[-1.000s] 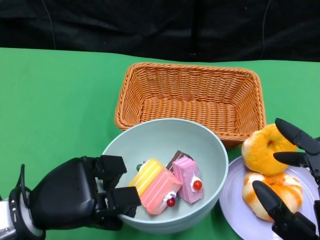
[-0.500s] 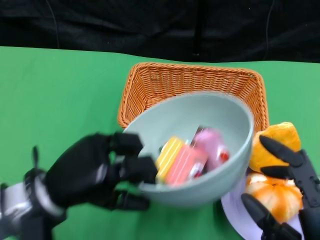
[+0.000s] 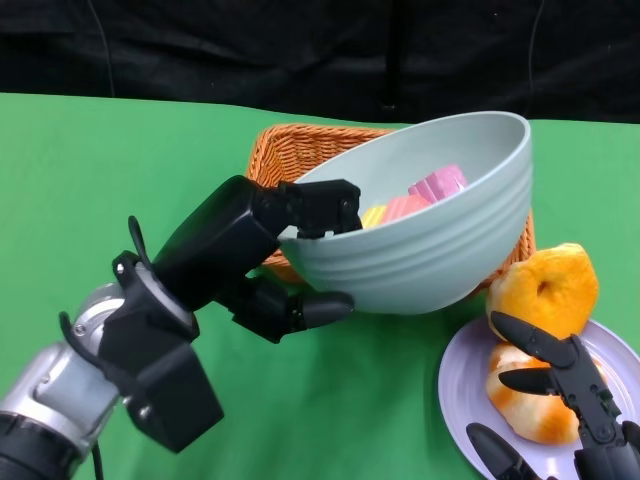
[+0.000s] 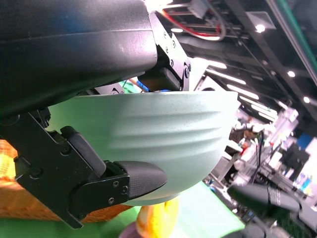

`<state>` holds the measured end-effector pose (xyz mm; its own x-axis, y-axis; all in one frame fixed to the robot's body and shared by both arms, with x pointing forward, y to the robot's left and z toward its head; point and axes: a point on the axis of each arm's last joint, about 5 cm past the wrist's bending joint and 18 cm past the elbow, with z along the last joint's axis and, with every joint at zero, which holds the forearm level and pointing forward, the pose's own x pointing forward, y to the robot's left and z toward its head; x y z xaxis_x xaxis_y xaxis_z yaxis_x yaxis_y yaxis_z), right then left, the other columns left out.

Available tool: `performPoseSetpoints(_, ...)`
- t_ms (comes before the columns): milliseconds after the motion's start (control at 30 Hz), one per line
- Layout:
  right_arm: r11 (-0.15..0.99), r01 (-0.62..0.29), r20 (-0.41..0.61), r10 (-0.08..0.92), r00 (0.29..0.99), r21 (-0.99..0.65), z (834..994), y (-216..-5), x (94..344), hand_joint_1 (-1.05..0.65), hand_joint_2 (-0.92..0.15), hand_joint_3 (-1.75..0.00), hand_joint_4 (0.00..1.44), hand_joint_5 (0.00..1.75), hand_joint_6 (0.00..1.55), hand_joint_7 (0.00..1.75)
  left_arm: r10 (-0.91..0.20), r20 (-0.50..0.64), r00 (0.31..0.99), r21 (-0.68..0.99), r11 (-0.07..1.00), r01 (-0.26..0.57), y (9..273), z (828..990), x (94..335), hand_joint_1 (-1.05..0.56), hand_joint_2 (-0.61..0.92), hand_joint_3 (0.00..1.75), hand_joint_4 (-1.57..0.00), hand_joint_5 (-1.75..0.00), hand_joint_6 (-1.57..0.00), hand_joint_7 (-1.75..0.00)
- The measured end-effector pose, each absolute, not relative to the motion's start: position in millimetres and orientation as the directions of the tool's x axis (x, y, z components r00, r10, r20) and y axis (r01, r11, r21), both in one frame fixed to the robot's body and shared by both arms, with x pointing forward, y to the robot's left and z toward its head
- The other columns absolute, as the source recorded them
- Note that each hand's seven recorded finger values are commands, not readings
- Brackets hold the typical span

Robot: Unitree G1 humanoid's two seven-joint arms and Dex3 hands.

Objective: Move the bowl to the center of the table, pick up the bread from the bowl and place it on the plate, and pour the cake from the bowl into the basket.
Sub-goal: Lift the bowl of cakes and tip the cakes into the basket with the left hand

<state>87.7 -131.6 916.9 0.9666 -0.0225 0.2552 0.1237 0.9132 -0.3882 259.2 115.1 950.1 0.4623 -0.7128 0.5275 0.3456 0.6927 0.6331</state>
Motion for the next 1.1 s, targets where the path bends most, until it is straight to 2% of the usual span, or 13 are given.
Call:
performPoseSetpoints(67,0.913,0.124,0.255,-0.022,0.967,-0.388,916.5,-132,88,-0.32,-0.92,-0.4,0.06,1.21,0.0,0.71,-0.695,0.534,0.482,0.602,0.712,0.361,110,949.4,261,-0.2,0.34,1.49,-0.99,-1.75,-0.79,-1.75)
performPoseSetpoints(267,0.911,0.124,0.266,-0.016,0.964,-0.394,915.9,-132,89,-0.32,-0.92,-0.4,0.08,1.22,0.0,0.73,-0.604,0.528,0.597,0.448,0.795,0.409,88,937.5,265,-0.18,0.29,1.61,-1.01,-1.75,-0.8,-1.75)
performPoseSetpoints(567,0.911,0.12,0.264,-0.013,0.964,-0.393,915.0,-132,89,-0.33,-0.92,-0.39,0.08,1.21,0.0,0.74,-0.469,0.436,0.768,0.166,0.881,0.443,67,926.5,271,-0.27,0.3,1.59,-0.99,-1.75,-0.83,-1.72)
performPoseSetpoints(700,0.91,0.121,0.263,-0.014,0.965,-0.396,914.7,-131,88,-0.32,-0.92,-0.39,0.08,1.21,0.0,0.74,-0.429,0.353,0.831,0.051,0.896,0.441,60,924.4,273,-0.25,0.31,1.57,-0.98,-1.75,-0.83,-1.72)
performPoseSetpoints(800,0.91,0.12,0.263,-0.013,0.965,-0.396,914.6,-131,88,-0.31,-0.92,-0.39,0.09,1.21,0.0,0.74,-0.385,0.28,0.88,-0.095,0.901,0.424,55,925.7,277,-0.25,0.28,1.61,-1.0,-1.75,-0.84,-1.74)
performPoseSetpoints(1100,0.91,0.125,0.259,-0.02,0.966,-0.395,913.9,-129,88,-0.3,-0.92,-0.37,0.1,1.19,0.01,0.76,-0.341,0.145,0.929,-0.32,0.872,0.37,51,927.5,282,-0.21,0.28,1.62,-1.0,-1.75,-0.84,-1.75)
